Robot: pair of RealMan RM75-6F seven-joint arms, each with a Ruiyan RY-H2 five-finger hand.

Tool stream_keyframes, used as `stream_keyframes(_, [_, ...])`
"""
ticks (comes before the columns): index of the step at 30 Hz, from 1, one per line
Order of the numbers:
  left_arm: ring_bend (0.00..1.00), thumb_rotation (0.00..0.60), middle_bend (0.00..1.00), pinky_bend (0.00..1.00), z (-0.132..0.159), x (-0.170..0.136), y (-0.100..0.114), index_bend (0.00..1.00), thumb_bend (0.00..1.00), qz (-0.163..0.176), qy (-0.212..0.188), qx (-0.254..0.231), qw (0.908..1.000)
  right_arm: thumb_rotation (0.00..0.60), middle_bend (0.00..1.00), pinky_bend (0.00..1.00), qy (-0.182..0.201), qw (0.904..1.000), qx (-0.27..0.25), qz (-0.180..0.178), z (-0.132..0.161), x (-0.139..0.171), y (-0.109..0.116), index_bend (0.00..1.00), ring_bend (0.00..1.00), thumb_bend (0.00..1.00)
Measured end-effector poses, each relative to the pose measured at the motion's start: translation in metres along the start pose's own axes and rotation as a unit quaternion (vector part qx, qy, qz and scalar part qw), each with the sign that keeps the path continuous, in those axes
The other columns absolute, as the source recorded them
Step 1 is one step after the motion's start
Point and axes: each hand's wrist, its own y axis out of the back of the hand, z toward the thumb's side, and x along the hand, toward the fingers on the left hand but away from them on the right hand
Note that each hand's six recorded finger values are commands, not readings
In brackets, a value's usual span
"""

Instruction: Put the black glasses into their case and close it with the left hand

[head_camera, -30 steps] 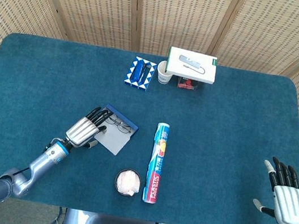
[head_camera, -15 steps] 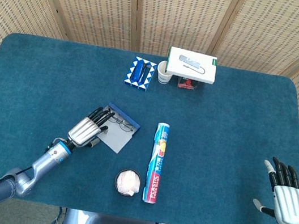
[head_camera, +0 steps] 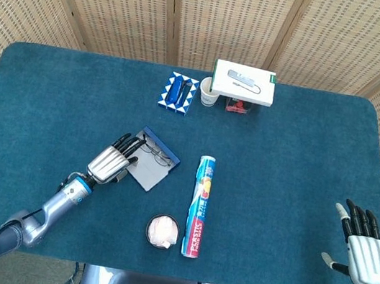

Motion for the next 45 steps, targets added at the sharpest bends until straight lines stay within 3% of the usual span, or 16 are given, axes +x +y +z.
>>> stream_keyframes(14, [0.0,0.6,0.0,0.0,0.001,0.019,0.016,0.42,0.49,0.02,0.006,-0.006,0.9998,0.6,0.0,0.0,0.001,1.0,0.0,0.001,0.0,0.0,0.0,0.0,0.0,0.0])
stream_keyframes(30, [0.0,0.6,0.0,0.0,0.01,0.053,0.03,0.44,0.48,0.015,0.019,0.005,0.9997,0.6,0.0,0.0,0.003,1.0,-0.002,0.002,0.0,0.0,0.0,0.0,0.0,0.0])
stream_keyframes(33, [0.0,0.6,0.0,0.0,0.012,0.058,0.03,0.49,0.49,0.012,0.022,0.001,0.9997,0.6,0.0,0.0,0.003,1.0,-0.002,0.003,0.0,0.0,0.0,0.0,0.0,0.0])
stream_keyframes(40, [0.0,0.6,0.0,0.0,0.014,0.058,0.028,0.73,0.49,0.007,0.025,-0.007,0.9996,0.6,0.0,0.0,0.004,1.0,-0.003,0.003,0.0,0.0,0.0,0.0,0.0,0.0])
stream_keyframes(45, [0.0,0.6,0.0,0.0,0.01,0.052,0.028,0.76,0.49,0.008,0.024,-0.002,0.9997,0.6,0.0,0.0,0.005,1.0,-0.004,0.003,0.001,0.0,0.0,0.0,0.0,0.0])
